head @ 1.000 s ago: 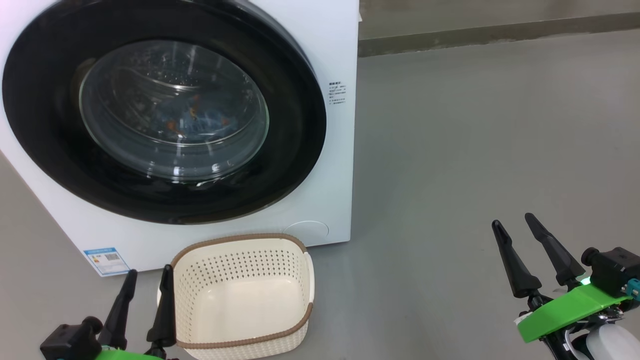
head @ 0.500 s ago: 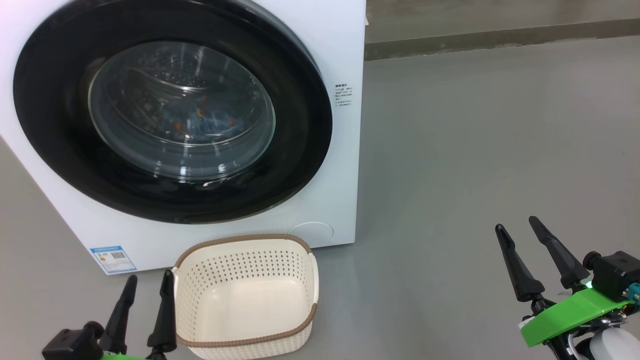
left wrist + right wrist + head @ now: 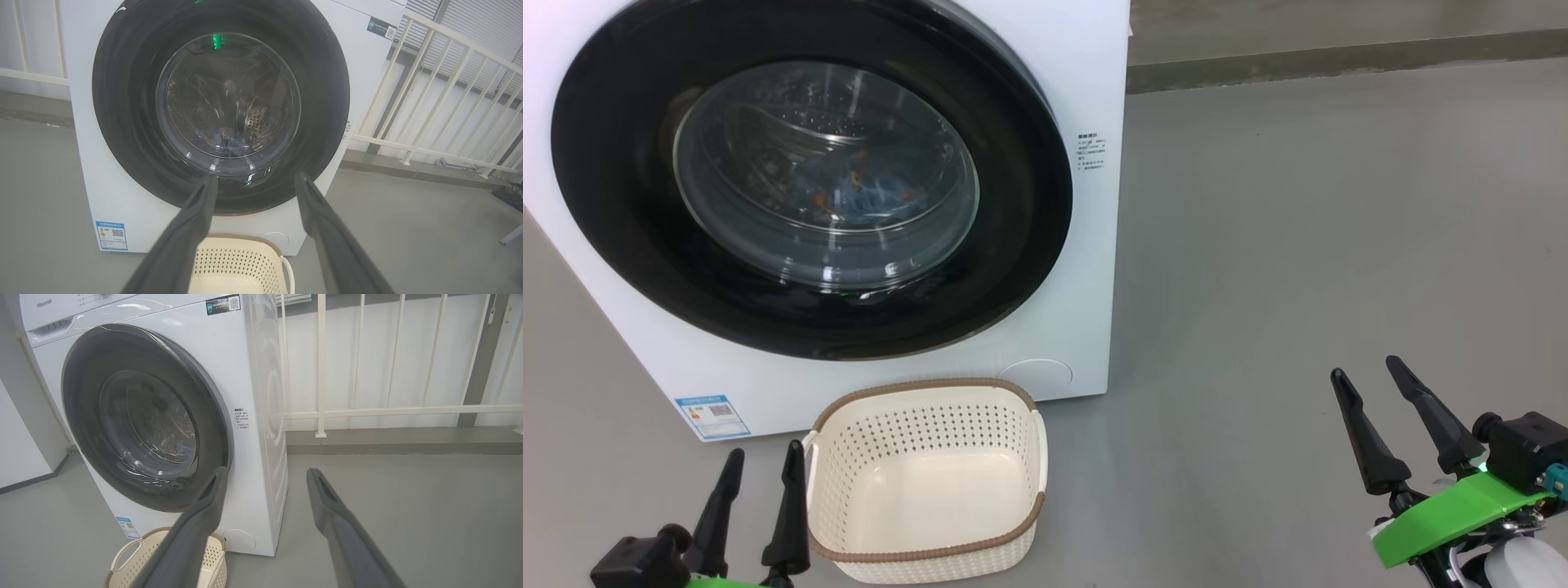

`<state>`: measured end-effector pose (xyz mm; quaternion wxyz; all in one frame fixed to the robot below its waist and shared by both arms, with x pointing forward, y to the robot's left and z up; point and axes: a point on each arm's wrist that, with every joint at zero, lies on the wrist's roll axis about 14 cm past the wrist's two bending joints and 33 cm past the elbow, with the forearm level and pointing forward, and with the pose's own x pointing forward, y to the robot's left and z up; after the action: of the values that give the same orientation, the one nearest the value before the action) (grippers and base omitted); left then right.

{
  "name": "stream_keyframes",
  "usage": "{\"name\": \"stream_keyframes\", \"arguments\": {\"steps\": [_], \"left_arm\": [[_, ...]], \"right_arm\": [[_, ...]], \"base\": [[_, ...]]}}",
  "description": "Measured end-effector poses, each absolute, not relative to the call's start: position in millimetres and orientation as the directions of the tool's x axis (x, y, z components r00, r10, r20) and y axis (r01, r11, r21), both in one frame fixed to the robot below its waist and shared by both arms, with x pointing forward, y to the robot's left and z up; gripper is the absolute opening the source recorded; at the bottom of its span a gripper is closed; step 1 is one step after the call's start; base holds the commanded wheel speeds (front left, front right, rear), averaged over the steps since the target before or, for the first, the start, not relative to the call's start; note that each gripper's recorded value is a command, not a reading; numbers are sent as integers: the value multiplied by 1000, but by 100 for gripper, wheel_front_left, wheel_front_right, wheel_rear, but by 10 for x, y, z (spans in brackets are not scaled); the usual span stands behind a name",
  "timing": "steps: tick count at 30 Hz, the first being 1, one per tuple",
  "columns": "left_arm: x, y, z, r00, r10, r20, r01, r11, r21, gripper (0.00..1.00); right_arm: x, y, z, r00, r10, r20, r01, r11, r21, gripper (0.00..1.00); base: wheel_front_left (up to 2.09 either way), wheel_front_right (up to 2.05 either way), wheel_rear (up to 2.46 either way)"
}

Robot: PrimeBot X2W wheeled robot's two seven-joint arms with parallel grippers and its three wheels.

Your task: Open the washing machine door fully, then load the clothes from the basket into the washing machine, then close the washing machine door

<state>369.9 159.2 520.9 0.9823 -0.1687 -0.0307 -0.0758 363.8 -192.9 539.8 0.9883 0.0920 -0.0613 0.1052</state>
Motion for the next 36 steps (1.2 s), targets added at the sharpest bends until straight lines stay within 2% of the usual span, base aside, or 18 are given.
{"name": "stream_keyframes", "arguments": {"steps": [36], "left_arm": [[3666, 1656, 5182, 990, -119, 77, 138, 935, -328, 100]], "right_arm": [[3672, -1855, 5375, 969, 207, 137, -230, 956, 183, 100]], "base": [[0, 0, 0]]}}
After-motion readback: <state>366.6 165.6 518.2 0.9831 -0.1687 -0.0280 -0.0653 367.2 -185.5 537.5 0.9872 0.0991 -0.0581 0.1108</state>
